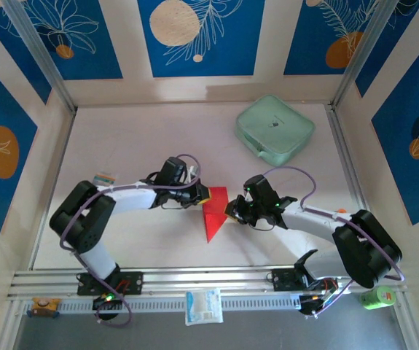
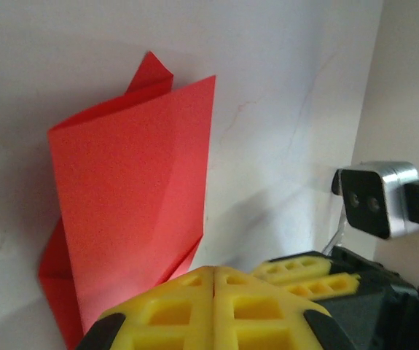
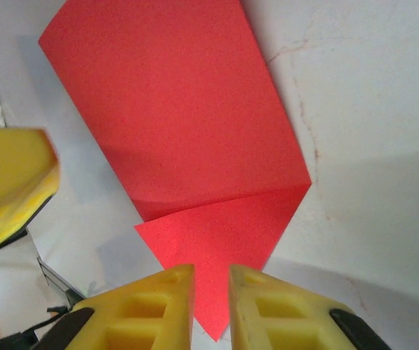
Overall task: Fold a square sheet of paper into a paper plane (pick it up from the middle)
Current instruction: Perform the fifth fold on the wing at the bottom-center of the table.
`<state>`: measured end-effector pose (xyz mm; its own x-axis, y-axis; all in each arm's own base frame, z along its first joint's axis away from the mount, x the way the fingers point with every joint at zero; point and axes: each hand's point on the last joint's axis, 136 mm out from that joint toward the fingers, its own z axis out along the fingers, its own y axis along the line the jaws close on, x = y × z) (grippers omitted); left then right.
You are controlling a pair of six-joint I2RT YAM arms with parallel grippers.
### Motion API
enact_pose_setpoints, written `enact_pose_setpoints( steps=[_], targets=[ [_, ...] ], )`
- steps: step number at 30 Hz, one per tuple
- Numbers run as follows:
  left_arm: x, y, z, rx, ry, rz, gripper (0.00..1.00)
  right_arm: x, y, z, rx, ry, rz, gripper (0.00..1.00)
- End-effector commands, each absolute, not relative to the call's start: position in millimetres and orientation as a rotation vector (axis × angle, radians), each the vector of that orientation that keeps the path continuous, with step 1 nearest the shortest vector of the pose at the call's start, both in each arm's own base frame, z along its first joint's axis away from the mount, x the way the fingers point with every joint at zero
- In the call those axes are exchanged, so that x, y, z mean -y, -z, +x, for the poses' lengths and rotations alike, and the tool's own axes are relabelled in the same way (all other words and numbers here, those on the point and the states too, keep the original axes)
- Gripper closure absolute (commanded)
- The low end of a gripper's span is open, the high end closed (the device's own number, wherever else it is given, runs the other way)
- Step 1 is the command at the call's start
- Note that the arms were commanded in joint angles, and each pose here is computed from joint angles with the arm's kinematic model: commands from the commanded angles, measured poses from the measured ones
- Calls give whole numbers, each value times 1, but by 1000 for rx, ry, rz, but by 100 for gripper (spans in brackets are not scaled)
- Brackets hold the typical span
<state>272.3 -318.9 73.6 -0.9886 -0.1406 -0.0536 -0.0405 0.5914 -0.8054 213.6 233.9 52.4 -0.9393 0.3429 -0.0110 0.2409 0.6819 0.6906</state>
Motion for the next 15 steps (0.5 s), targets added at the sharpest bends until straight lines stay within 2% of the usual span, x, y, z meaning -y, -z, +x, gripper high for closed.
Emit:
enact_pose_setpoints(
  steps=[1, 11, 15],
  targets=[
    [317, -59, 273, -2762, 1287, -171, 97, -233, -48, 206, -2784, -1118, 440, 78],
    [308, -18, 259, -2876, 1228, -190, 100, -227, -39, 207, -2825, -1114, 496, 64],
    [304, -8, 253, -2889, 1243, -201, 100, -227, -34, 207, -2846, -1108, 519, 55]
  ],
)
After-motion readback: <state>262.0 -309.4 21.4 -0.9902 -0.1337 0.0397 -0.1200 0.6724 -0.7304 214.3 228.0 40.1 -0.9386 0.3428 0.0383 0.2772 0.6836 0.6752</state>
